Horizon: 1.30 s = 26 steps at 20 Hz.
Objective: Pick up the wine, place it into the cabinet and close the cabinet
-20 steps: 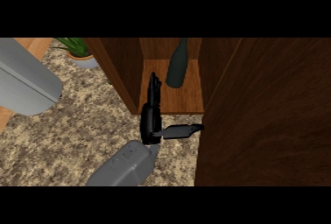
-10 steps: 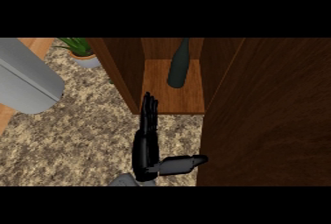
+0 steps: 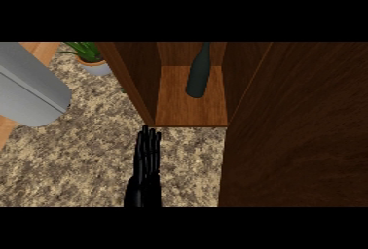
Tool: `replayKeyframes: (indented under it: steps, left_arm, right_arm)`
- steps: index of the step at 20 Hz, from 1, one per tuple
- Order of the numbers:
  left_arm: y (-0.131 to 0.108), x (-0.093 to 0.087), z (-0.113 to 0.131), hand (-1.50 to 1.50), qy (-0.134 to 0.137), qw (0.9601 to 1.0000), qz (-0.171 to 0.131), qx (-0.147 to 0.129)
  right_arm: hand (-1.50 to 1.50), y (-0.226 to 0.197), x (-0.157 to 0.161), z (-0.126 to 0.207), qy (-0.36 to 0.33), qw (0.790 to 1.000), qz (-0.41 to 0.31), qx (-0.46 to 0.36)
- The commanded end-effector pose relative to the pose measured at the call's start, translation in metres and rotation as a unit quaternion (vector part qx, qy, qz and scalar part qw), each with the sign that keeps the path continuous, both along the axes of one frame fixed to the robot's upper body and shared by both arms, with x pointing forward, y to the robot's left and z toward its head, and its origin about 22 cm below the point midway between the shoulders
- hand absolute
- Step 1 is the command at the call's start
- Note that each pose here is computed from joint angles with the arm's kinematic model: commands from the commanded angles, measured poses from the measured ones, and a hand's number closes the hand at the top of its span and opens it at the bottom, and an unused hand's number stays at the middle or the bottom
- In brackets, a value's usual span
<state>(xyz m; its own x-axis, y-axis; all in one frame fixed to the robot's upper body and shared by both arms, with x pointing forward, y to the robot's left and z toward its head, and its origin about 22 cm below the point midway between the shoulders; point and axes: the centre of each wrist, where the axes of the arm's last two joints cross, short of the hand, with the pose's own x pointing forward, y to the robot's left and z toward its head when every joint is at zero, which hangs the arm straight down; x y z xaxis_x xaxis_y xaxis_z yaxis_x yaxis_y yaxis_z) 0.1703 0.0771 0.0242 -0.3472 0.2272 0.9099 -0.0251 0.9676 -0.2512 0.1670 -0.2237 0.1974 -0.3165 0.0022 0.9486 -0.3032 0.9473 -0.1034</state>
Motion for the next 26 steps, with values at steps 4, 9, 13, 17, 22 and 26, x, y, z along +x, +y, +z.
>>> replayKeyframes:
  steps: [4,9,13,17,22,26]
  left_arm:
    - [0.058,-0.017,0.021,-1.5,-0.007,0.9992,-0.034,0.02]
    - [0.058,-0.041,0.018,-1.5,-0.007,0.9978,-0.063,0.017]
    - [0.079,-0.056,0.026,-1.5,-0.009,0.9978,-0.061,0.021]
    - [0.101,-0.042,0.026,-1.5,-0.019,0.9987,-0.045,0.016]
    - [0.124,-0.046,0.03,-1.5,-0.029,0.9993,-0.018,0.016]
    - [0.144,-0.064,0.044,-1.5,-0.028,0.9994,-0.013,0.014]
  right_arm:
    - [1.5,0.001,-0.024,-0.002,0.029,0.996,0.08,0.009]
    - [1.5,0.001,-0.028,0.013,0.014,0.995,0.094,-0.026]
    - [1.5,-0.001,-0.032,0.005,0.017,0.993,0.11,-0.032]
    - [1.5,0.017,-0.026,-0.007,0.071,0.984,0.164,0.003]
    - [1.5,0.032,-0.041,-0.015,0.109,0.975,0.19,0.026]
    - [1.5,0.038,-0.055,-0.004,0.088,0.968,0.236,-0.002]
